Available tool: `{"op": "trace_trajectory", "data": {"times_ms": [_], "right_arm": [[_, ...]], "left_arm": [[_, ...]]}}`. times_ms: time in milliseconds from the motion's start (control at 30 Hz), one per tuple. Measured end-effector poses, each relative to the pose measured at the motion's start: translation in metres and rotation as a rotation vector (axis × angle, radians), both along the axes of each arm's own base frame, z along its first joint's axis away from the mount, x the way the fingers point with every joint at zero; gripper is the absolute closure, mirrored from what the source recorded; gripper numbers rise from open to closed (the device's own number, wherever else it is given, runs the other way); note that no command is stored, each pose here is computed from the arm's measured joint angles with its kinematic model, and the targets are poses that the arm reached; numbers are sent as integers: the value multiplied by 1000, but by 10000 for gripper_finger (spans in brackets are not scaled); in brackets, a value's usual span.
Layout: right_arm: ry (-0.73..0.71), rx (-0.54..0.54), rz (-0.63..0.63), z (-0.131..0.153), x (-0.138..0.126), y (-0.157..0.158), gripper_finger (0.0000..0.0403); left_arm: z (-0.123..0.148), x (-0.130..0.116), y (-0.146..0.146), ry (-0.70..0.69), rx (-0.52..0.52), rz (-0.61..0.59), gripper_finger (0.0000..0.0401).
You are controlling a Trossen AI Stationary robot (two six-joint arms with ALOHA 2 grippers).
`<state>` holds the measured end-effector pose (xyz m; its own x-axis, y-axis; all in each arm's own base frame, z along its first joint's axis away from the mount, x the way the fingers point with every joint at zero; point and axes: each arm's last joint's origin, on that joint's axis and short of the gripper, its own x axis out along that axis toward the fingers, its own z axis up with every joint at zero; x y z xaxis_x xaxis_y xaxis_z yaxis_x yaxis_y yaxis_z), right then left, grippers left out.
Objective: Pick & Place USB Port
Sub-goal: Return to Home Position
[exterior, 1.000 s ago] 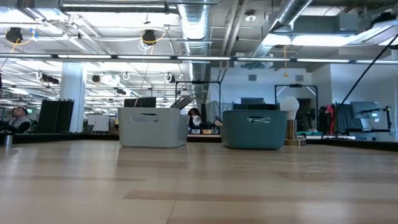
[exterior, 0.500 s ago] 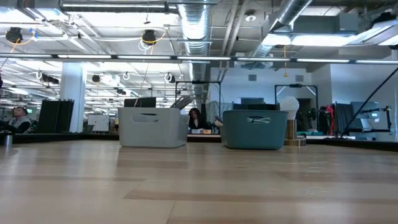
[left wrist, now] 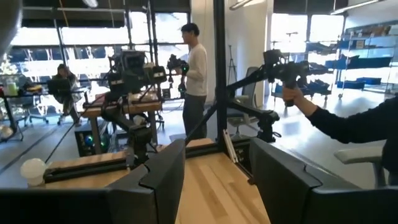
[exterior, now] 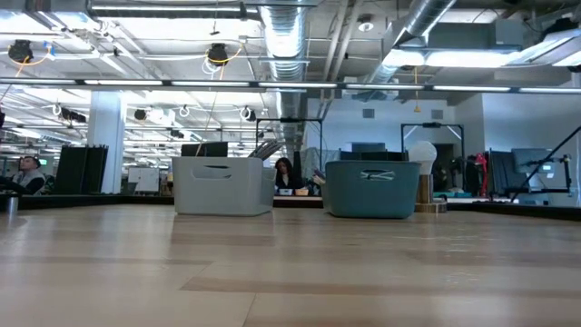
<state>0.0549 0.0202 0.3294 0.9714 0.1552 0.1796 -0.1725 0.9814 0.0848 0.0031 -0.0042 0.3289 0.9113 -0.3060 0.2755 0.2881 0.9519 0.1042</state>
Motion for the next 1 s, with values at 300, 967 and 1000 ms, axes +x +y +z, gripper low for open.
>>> {"op": "trace_trajectory", "data": {"times_ms": [300,967,1000], "right_arm": [[-1,1,-69,-13,8,3,285],[-28,-36,-201,-1,28,6,284],[-35,-39,-202,1,28,5,284]], "left_arm": [[-3,4,-1,21,0,1,219],[-5,4,-1,50,-20,-6,219],[-5,4,-1,50,-20,-6,219]]}}
